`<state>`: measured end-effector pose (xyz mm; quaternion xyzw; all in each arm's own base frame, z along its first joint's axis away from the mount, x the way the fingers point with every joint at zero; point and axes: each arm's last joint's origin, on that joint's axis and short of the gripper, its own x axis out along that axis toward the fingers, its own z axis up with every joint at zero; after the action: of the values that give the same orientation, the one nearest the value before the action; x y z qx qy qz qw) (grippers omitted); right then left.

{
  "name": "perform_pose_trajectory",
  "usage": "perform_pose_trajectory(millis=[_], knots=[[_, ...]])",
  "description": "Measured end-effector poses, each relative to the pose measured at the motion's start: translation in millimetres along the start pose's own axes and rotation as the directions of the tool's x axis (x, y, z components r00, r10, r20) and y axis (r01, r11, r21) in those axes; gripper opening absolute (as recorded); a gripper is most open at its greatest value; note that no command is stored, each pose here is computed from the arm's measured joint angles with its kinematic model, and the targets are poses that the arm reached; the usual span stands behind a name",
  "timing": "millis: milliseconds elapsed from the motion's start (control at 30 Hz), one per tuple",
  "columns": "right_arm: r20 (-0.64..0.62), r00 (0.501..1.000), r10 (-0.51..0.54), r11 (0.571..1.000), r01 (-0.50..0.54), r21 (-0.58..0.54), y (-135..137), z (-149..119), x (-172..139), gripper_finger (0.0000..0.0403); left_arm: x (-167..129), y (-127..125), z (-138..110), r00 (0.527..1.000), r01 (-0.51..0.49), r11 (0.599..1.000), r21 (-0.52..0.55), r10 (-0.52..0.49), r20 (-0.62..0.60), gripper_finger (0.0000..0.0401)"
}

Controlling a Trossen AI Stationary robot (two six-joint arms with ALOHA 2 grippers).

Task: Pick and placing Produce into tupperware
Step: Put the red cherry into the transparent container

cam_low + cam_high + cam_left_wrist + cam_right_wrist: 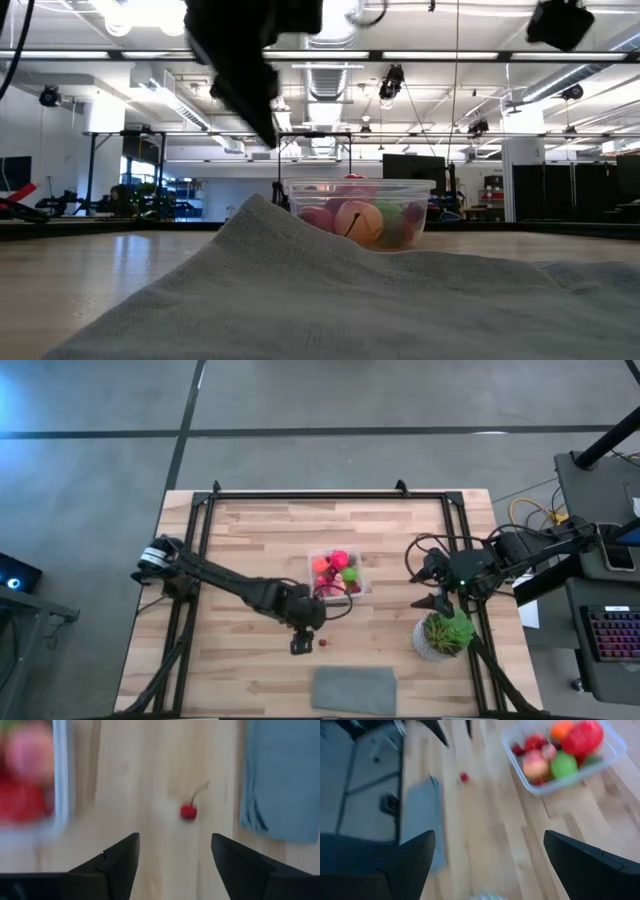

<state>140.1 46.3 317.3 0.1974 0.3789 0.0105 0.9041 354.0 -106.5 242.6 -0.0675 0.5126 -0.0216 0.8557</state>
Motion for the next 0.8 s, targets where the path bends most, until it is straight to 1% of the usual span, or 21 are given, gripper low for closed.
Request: perform_pose_trajectory(millis=[100,167,267,333,367,400,467,567,667,733,800], knots=[[0.123,0.992,0.042,0.999,-0.043,0.009,6.3,11.1,0.2,0.0365,0.9,-4.0,-14.3,0.996,-0.035,0.989,-0.146,0.022,-0.086,0.0225],[0.243,0.969,0.047,0.998,-0.053,0.016,11.3,21.7,0.6,0.0365,0.0,-9.7,-21.2,0.993,-0.048,0.979,-0.199,0.026,-0.114,0.0222],[0.37,0.927,-0.053,0.998,0.039,0.047,12.4,31.3,-0.1,0.0365,-8.8,-23.1,-26.3,0.996,-0.043,0.967,-0.25,0.023,-0.083,0.0221],[0.411,0.905,-0.111,0.993,0.089,0.072,12.5,35.4,-2.1,0.0365,-18.0,-31.0,-30.3,0.998,-0.049,0.959,-0.278,0.037,-0.048,0.0221],[0.419,0.9,-0.123,0.992,0.096,0.086,12.9,36.7,-2.4,0.0365,-23.3,-33.7,-32.7,0.998,-0.054,0.955,-0.291,0.047,-0.029,0.0221],[0.418,0.9,-0.122,0.991,0.087,0.102,13.8,38.0,-1.7,0.0365,-29.3,-36.1,-36.6,0.998,-0.063,0.953,-0.296,0.064,-0.006,0.0221],[0.376,0.922,-0.095,0.993,0.059,0.106,16.5,39.4,6.9,0.0365,-40.9,-35.9,-45.5,0.993,-0.092,0.943,-0.319,0.109,0.038,0.0221],[0.254,0.964,-0.073,0.992,0.043,0.122,18.4,42.0,35.7,0.0365,-58.8,-27.0,-64.6,0.98,-0.128,0.919,-0.374,0.174,0.093,0.0221],[0.115,0.986,-0.119,0.986,0.104,0.131,17.0,41.5,76.0,0.0365,-71.1,-12.6,-87.7,0.972,-0.138,0.899,-0.416,0.204,0.119,0.0221],[0.055,0.987,-0.153,0.984,0.148,0.097,19.0,42.9,97.5,0.0365,-78.5,-3.1,-104.7,0.972,-0.129,0.895,-0.427,0.2,0.126,0.0221],[0.007,0.987,-0.16,0.986,0.159,0.05,22.9,46.4,115.4,0.0365,-83.9,4.1,-118.8,0.972,-0.108,0.896,-0.431,0.187,0.144,0.0221]])
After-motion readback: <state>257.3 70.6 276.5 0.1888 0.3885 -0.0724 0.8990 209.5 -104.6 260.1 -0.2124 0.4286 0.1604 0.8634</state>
